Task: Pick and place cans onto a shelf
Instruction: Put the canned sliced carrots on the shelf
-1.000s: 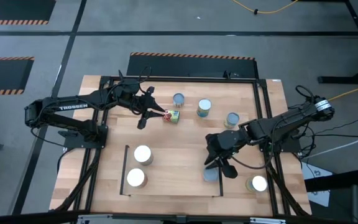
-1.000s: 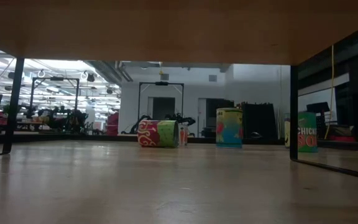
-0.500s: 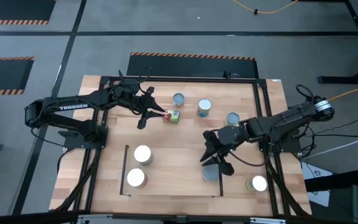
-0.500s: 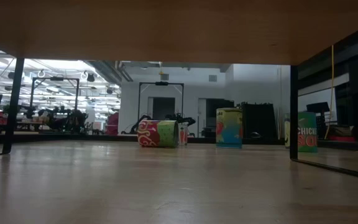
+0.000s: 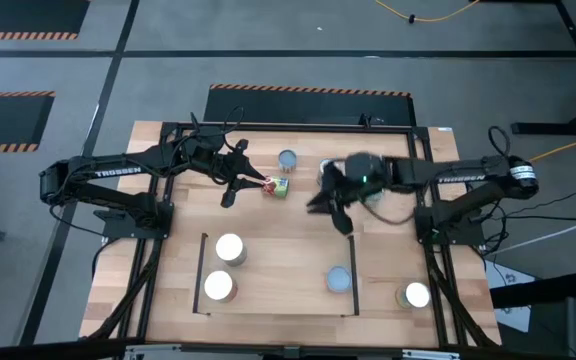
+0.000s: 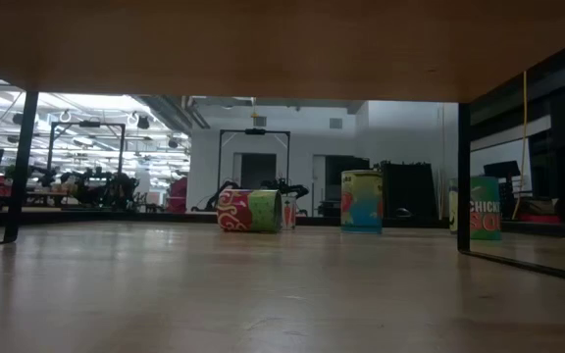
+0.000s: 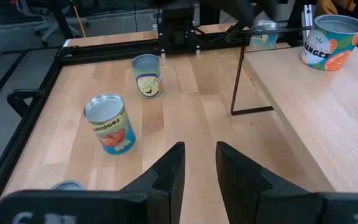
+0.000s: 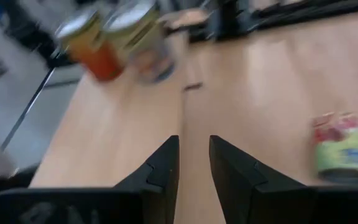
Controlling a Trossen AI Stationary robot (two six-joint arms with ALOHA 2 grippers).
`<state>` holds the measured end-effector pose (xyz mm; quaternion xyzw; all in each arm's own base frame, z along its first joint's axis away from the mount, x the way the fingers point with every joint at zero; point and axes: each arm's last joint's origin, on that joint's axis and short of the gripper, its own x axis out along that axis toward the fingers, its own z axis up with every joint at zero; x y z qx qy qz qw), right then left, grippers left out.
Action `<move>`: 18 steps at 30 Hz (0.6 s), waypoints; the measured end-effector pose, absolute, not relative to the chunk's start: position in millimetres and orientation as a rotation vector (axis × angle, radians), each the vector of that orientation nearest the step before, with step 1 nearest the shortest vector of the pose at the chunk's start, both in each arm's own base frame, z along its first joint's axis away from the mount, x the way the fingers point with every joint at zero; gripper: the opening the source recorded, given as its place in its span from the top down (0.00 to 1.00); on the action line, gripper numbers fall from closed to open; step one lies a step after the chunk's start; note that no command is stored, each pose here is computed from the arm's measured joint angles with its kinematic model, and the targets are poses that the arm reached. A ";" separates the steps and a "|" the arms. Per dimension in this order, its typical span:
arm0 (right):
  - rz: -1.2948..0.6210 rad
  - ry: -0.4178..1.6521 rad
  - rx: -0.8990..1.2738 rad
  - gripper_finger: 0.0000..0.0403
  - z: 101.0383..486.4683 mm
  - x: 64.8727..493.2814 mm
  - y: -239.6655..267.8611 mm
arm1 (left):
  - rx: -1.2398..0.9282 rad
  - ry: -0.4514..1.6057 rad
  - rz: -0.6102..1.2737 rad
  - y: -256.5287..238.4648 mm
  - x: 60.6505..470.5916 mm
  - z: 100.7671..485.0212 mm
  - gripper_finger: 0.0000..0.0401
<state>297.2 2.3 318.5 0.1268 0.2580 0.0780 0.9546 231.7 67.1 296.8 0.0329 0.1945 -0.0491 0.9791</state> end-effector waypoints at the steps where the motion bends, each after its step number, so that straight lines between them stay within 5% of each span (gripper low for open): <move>1: 0.137 0.506 0.259 0.77 322.5 297.8 -5.1 | 0.066 0.392 -0.099 67.1 231.7 296.9 0.79; 18: -0.086 0.387 0.150 0.77 341.5 288.8 -84.8 | 0.061 0.392 -0.098 66.9 231.8 296.8 0.79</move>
